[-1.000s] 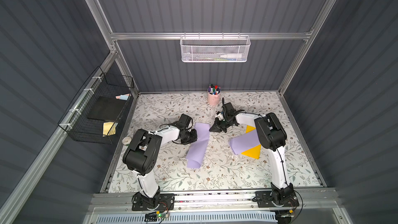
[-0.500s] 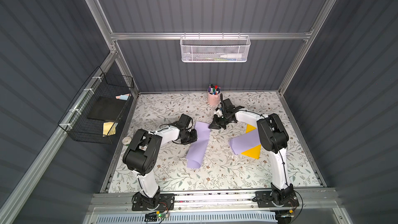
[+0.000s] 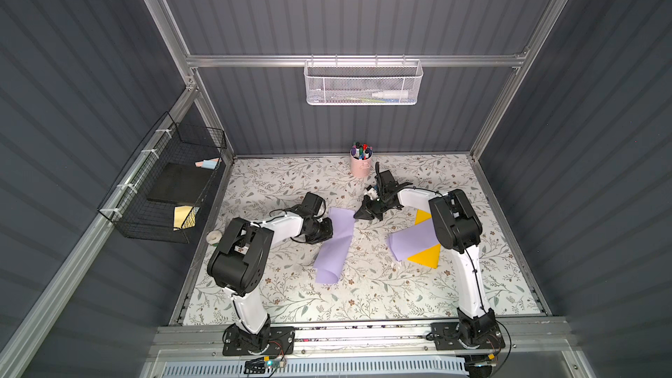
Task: Fold the rectangular paper in half along the long edge
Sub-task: Fold the paper at the center of the board.
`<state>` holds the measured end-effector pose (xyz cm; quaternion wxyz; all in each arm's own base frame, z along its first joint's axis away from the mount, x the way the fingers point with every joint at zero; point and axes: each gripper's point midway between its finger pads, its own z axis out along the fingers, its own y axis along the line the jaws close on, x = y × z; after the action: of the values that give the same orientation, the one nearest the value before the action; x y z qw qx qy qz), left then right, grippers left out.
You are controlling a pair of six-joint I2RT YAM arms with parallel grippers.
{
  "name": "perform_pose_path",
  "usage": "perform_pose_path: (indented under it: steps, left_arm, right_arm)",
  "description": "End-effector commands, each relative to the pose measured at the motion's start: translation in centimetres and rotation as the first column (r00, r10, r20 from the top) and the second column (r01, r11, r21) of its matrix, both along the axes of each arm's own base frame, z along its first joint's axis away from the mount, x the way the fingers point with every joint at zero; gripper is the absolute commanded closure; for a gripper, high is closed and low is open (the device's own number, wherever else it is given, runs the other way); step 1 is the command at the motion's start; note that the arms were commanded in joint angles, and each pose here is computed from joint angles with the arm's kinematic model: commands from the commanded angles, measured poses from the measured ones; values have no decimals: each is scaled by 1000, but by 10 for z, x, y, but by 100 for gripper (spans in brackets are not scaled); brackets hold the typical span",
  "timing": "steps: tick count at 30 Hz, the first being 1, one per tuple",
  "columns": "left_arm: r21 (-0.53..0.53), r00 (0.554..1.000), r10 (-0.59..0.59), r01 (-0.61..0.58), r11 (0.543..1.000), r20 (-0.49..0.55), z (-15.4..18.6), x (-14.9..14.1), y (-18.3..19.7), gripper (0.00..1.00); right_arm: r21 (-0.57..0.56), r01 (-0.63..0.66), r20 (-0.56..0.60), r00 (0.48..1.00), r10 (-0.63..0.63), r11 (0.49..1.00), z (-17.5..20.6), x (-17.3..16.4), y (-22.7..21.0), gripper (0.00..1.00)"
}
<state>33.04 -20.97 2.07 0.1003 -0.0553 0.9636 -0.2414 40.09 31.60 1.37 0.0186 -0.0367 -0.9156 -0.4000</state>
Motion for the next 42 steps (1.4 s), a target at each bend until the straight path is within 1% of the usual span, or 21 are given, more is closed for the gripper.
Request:
perform_pose_path:
  steps: [1,4,8,10,14,19,23,27,30,34,36,37,40,42]
  left_arm:
    - [149,986,12,13,989,-167,-33,-41,32,100]
    - [149,986,11,14,989,-168,-34,-42,32,100]
    - [150,985,13,13,989,-170,-35,-42,32,100]
    - [150,986,13,13,989,-169,-34,-42,32,100]
    - [150,985,15,11,989,-169,-35,-41,32,100]
    - [150,986,15,11,989,-169,-34,-42,32,100]
    - [150,986,14,11,989,-169,-34,-42,32,100]
    - [150,986,15,11,989,-167,-33,-42,33,100]
    - [152,986,14,12,988,-168,-33,-42,33,100]
    - [154,985,13,13,988,-170,-32,-44,34,100]
    - [157,985,14,13,988,-170,-32,-44,34,100]
    - [158,986,14,13,987,-169,-32,-44,35,100]
    - [159,985,17,11,987,-171,-34,-43,34,100]
    - [162,985,18,10,987,-173,-35,-44,35,100]
  right_arm:
    - [-151,115,-52,991,-124,982,-34,3,-60,100]
    - [-101,133,-36,990,-137,986,-18,8,-66,100]
    - [-38,88,31,996,-87,995,17,10,-41,100]
    - [-26,57,46,997,-56,998,25,9,-25,100]
    - [-14,-4,48,999,4,1000,26,8,8,100]
    - [-11,-32,35,999,32,999,17,5,29,100]
    - [-39,-26,18,999,26,999,4,7,28,100]
    - [-90,9,0,1000,-9,996,-8,10,13,100]
    - [-116,51,-20,998,-54,992,-18,13,-6,100]
    - [-151,111,-50,992,-120,982,-28,14,-43,100]
    - [-133,130,-47,989,-138,982,-19,13,-54,100]
    - [-122,130,-29,990,-135,984,-9,12,-56,100]
    - [-63,81,23,997,-80,995,28,-1,-38,100]
    - [-54,30,57,998,-27,998,46,-16,-18,100]
